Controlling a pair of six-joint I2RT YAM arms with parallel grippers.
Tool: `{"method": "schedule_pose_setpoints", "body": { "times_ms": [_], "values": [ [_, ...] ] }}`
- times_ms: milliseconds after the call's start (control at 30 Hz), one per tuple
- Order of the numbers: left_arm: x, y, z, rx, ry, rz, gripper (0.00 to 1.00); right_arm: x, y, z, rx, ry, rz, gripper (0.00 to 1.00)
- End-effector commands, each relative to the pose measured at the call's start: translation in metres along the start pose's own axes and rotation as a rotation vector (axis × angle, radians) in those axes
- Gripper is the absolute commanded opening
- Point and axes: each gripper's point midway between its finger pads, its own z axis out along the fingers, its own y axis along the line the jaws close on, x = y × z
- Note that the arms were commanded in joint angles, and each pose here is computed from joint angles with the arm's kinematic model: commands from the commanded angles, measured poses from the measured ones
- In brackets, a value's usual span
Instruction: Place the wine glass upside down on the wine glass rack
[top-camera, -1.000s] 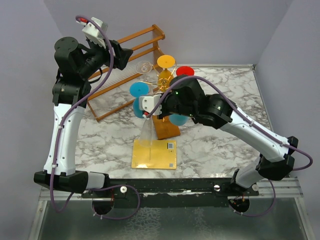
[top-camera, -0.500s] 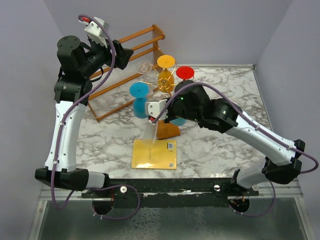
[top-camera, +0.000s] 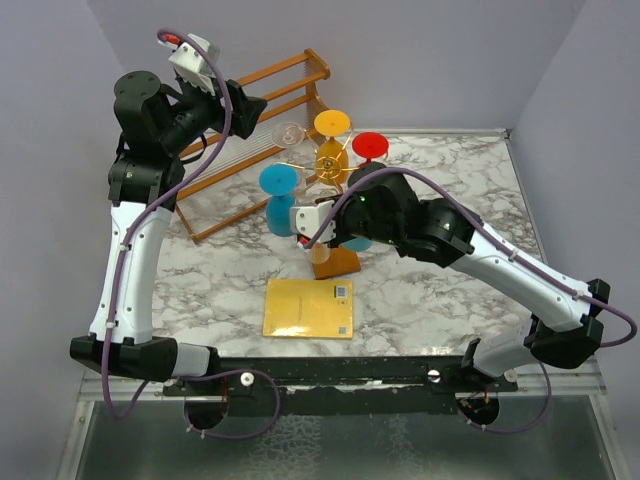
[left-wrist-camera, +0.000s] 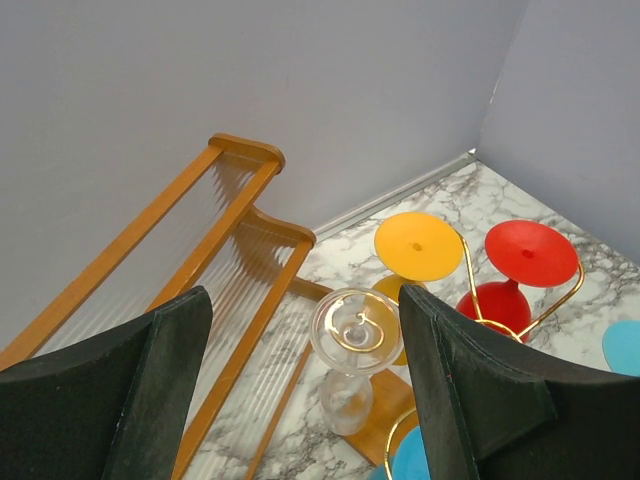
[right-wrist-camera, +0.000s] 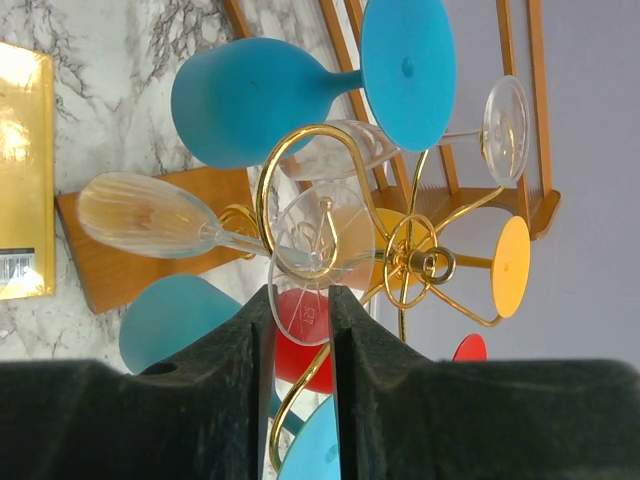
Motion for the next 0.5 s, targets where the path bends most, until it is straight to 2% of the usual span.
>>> {"method": "schedule_pose_setpoints", "body": {
  "times_ms": [0,300,467],
  "values": [
    [-0.0126,0.0014,-0.0042,-0.007,-0.027,0.028,0.78,0.0002,-0.0047,-0.0076,0.031,0.007,0.001,0.29],
    [-0.0101,0.0013,-0.0062,-0.008,-0.022,0.04,0.78,0.0012,-0.0049,-0.0113,0.024,0.015,0.0,0.4],
    [-0.0084,0.0016,-0.0065,-0.011,-0.02,0.046,0.78,-0.0038,-0.0051,-0.0157,0.011,-0.009,0.014,0.57]
  ]
}}
